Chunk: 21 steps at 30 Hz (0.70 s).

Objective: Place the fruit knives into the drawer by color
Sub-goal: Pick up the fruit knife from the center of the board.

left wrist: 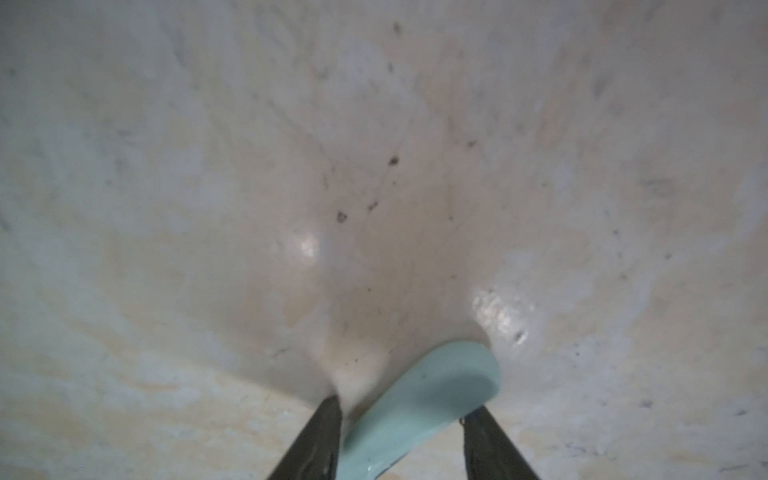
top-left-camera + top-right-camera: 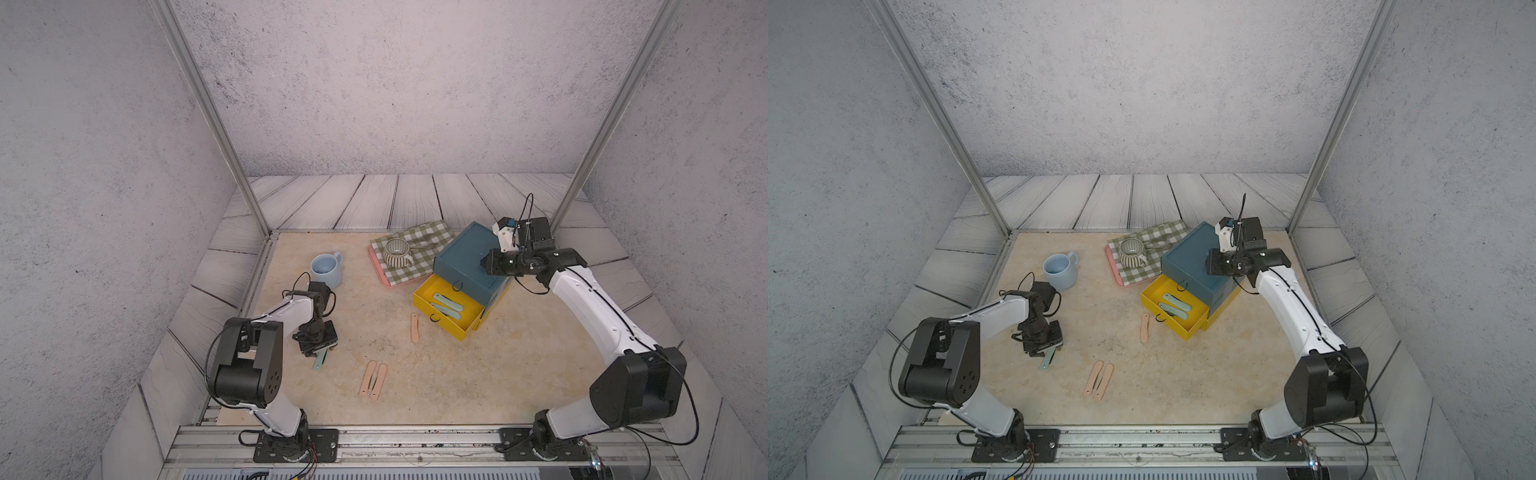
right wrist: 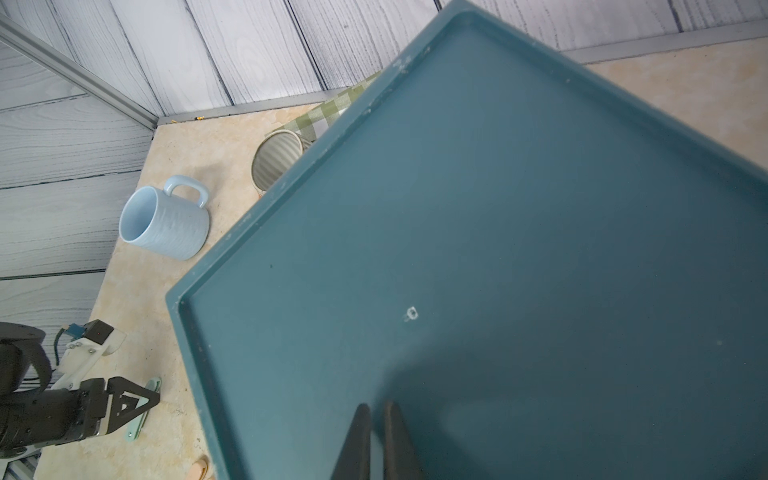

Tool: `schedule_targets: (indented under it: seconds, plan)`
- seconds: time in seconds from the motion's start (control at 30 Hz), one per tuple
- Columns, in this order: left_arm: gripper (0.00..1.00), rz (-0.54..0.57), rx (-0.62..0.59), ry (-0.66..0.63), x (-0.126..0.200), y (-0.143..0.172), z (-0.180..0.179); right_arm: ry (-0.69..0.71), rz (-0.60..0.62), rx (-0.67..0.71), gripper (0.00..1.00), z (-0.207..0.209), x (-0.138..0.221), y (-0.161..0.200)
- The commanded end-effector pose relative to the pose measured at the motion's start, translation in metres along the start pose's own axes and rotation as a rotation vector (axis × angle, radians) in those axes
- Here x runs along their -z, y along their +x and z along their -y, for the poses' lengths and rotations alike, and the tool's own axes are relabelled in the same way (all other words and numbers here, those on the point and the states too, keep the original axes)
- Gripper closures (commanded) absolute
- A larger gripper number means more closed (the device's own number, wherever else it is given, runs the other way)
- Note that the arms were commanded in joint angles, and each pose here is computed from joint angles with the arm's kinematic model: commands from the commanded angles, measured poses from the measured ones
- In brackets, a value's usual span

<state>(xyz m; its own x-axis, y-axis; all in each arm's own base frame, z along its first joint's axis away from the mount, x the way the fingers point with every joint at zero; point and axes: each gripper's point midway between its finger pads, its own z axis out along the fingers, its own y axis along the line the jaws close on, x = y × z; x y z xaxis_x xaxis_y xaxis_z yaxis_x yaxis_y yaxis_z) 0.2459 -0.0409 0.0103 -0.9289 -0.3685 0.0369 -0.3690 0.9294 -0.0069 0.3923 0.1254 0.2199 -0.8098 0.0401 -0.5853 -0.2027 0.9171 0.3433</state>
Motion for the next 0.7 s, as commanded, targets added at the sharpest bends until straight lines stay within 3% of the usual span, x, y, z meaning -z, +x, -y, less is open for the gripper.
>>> schedule_targets:
  seconds: [0.0,0.43,0.67]
  plan:
    - [0.54,-0.073,0.009,-0.023,-0.013,0.015,-0.006,0.175,-0.5,-0.139,0.88,0.046,-0.024,0.131]
    - [0.7,-0.081,-0.061,-0.015,-0.012,0.006,0.023,0.177,-0.504,-0.142,0.87,0.047,-0.025,0.131]
    - [0.71,-0.087,-0.105,-0.026,-0.012,0.007,0.033,0.177,-0.505,-0.143,0.87,0.047,-0.025,0.132]
